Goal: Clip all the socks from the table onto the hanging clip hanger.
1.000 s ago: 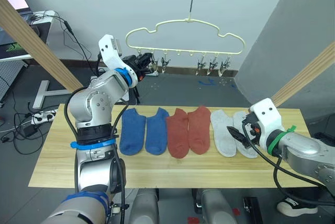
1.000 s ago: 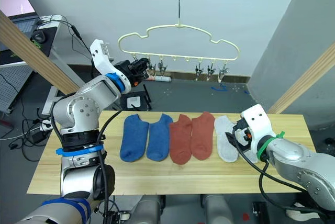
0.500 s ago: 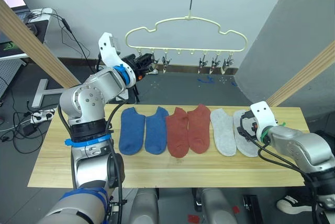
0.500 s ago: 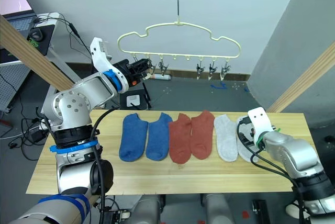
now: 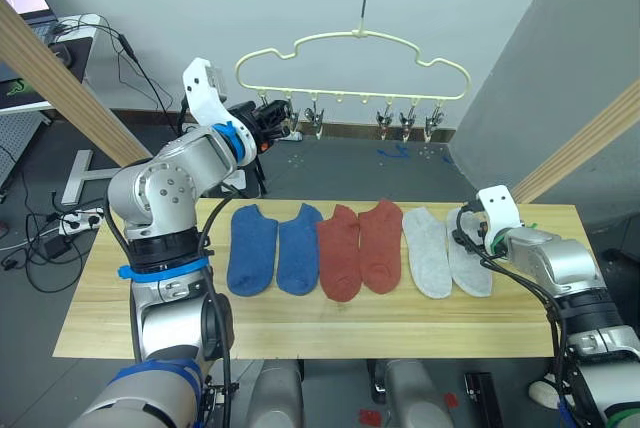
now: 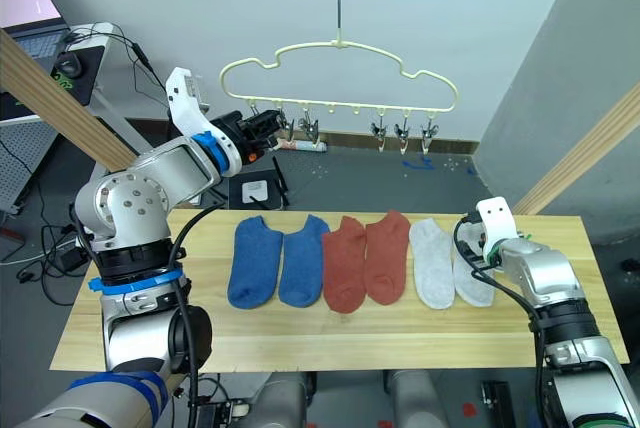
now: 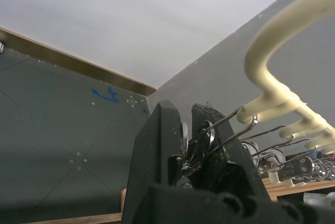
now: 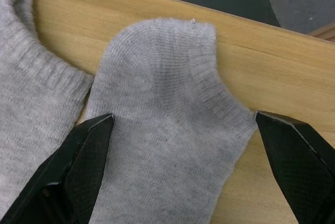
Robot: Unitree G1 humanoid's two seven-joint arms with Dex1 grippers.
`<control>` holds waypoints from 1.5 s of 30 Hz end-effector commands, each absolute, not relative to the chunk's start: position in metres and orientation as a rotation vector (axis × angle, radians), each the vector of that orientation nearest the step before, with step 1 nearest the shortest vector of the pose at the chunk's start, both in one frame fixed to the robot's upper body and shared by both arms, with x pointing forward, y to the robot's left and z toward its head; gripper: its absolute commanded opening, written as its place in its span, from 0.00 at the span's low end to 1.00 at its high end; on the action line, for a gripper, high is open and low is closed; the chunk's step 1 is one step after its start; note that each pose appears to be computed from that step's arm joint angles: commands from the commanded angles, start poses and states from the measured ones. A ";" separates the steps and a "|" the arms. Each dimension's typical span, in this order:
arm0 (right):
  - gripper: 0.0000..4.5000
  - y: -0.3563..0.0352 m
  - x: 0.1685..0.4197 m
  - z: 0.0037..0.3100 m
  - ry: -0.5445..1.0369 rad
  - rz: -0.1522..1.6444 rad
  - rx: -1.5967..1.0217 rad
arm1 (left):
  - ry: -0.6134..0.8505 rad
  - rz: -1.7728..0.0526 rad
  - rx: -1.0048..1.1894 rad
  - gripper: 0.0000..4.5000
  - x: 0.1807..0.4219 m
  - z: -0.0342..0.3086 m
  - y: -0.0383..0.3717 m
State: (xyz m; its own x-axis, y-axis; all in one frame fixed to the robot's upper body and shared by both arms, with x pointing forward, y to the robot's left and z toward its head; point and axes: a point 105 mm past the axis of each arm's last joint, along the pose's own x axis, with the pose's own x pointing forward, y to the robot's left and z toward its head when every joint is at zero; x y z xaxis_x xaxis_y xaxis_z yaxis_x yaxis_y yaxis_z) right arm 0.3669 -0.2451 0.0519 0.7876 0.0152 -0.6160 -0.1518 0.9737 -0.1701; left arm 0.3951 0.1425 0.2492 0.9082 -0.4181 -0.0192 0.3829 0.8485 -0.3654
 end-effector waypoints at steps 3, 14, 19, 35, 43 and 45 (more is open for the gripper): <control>0.96 -0.248 0.358 0.035 0.708 0.111 -0.187 | 0.064 -0.424 -0.341 0.06 0.392 0.259 0.144; 0.18 -0.249 0.355 0.032 0.716 0.109 -0.180 | 0.075 -0.427 -0.348 0.06 0.393 0.260 0.149; 0.01 -0.251 0.356 0.033 0.714 0.103 -0.183 | 0.081 -0.427 -0.347 0.06 0.394 0.259 0.151; 0.01 -0.206 0.326 0.115 0.533 0.267 -0.255 | 0.121 -0.436 -0.431 0.06 0.399 0.255 0.159; 0.01 -0.156 0.310 0.158 0.419 0.419 -0.203 | 0.141 -0.445 -0.510 0.06 0.402 0.255 0.161; 0.01 -0.141 0.310 0.168 0.386 0.461 -0.178 | 0.151 -0.450 -0.538 0.06 0.403 0.255 0.161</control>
State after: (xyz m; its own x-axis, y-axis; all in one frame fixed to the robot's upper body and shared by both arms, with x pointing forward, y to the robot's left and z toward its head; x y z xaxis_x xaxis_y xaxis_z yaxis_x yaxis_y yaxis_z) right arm 0.3135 -0.1480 0.1533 0.8133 0.3702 -0.4489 -0.4464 0.8918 -0.0733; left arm 0.4032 0.1540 0.2518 0.8838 -0.4669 -0.0300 0.3903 0.7712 -0.5028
